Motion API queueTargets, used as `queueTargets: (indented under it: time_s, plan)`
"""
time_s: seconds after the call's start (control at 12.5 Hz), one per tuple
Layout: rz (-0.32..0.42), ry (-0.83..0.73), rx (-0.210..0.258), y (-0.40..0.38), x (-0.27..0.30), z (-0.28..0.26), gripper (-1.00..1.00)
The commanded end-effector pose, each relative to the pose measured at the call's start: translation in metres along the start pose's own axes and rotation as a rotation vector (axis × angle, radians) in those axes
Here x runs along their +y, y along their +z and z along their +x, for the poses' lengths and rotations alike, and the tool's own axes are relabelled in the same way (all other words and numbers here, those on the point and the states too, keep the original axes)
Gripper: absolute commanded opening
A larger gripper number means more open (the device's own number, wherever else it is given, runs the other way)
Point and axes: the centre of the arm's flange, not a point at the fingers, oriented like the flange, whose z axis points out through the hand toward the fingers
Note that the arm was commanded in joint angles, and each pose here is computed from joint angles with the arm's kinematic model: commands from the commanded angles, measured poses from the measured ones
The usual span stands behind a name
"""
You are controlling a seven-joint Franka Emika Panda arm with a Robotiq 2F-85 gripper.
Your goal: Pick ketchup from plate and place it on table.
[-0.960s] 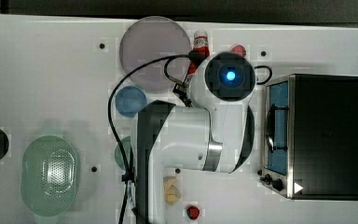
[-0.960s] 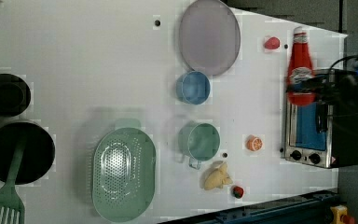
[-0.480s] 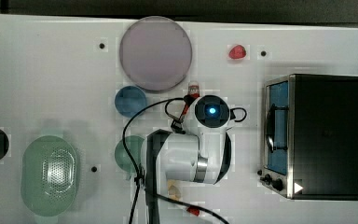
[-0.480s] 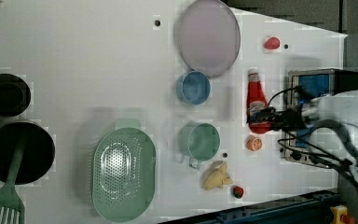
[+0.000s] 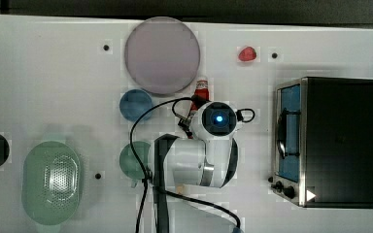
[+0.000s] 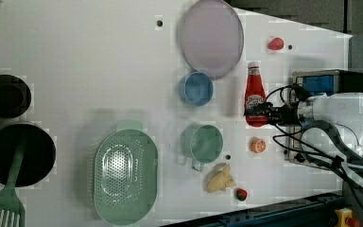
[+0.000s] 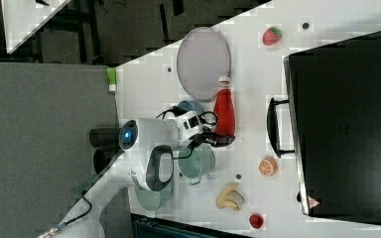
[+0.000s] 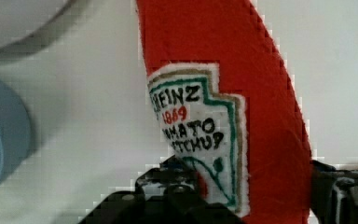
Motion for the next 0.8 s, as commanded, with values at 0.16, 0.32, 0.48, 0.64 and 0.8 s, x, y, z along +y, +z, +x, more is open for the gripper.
queueTargets:
  time_s: [0.16, 0.32, 0.48, 0.64, 0.8]
  plan:
    - [0.012, 0.022, 0.034, -0.012, -0.007, 0.005, 1.00]
    - [0.031, 0.016, 0.097, -0.045, -0.014, 0.013, 1.00]
    - [0.052, 0.012, 0.167, -0.094, -0.023, 0.023, 1.00]
    - [0.065, 0.067, 0.190, -0.143, -0.030, 0.030, 1.00]
    - [0.066, 0.156, 0.169, -0.187, -0.038, 0.032, 1.00]
